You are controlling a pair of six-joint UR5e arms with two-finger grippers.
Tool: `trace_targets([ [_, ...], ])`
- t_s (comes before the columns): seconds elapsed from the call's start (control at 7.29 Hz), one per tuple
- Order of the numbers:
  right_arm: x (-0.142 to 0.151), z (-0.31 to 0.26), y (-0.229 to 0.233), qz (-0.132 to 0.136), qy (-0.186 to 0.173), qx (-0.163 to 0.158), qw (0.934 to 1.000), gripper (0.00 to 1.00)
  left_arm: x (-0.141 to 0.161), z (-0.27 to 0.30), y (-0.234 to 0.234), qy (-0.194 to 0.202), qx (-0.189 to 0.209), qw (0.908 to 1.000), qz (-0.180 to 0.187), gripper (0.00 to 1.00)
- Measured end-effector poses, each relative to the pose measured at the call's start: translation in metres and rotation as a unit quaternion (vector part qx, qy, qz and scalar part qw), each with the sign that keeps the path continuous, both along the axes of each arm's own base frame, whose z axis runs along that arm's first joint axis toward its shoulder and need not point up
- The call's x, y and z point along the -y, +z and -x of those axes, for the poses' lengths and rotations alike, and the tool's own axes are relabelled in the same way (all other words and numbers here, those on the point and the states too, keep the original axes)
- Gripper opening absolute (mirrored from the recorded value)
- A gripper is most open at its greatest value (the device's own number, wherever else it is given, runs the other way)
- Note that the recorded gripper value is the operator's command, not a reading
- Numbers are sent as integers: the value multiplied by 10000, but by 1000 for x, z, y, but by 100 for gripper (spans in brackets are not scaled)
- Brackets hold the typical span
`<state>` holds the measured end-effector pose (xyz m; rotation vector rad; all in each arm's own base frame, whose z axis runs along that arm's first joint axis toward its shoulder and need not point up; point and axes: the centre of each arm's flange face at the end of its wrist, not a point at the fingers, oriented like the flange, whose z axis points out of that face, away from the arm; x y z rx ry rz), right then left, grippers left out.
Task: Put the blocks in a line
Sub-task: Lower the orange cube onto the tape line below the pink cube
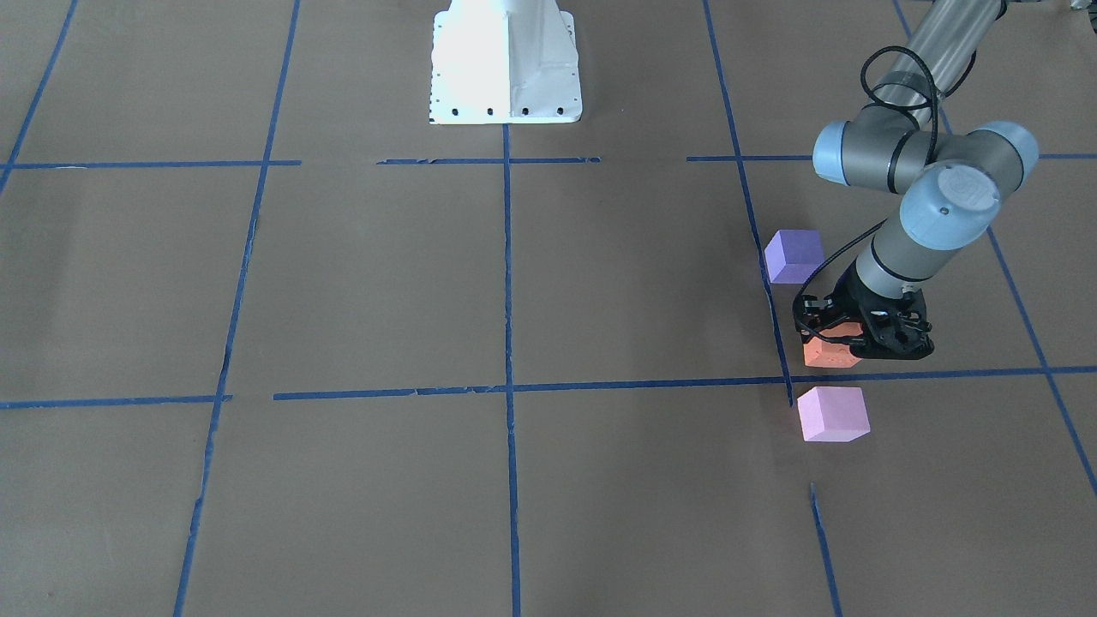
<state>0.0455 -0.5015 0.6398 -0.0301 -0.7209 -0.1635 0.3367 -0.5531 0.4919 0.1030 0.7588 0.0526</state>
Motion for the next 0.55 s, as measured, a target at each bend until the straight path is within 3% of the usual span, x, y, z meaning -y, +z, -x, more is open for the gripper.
trace_targets([
  [0.14, 0, 0, 0, 0, 0, 0, 10000, 100, 0, -1, 1, -26, -19, 10000, 7, 77],
  [0.41, 0, 0, 0, -2, -2, 0, 10000, 100, -2, -1, -4, 8, -129, 9999, 42, 99],
  [0.55, 0, 0, 0, -1, -2, 0, 10000, 100, -4, -2, -7, 76, -220, 9997, 95, 99],
])
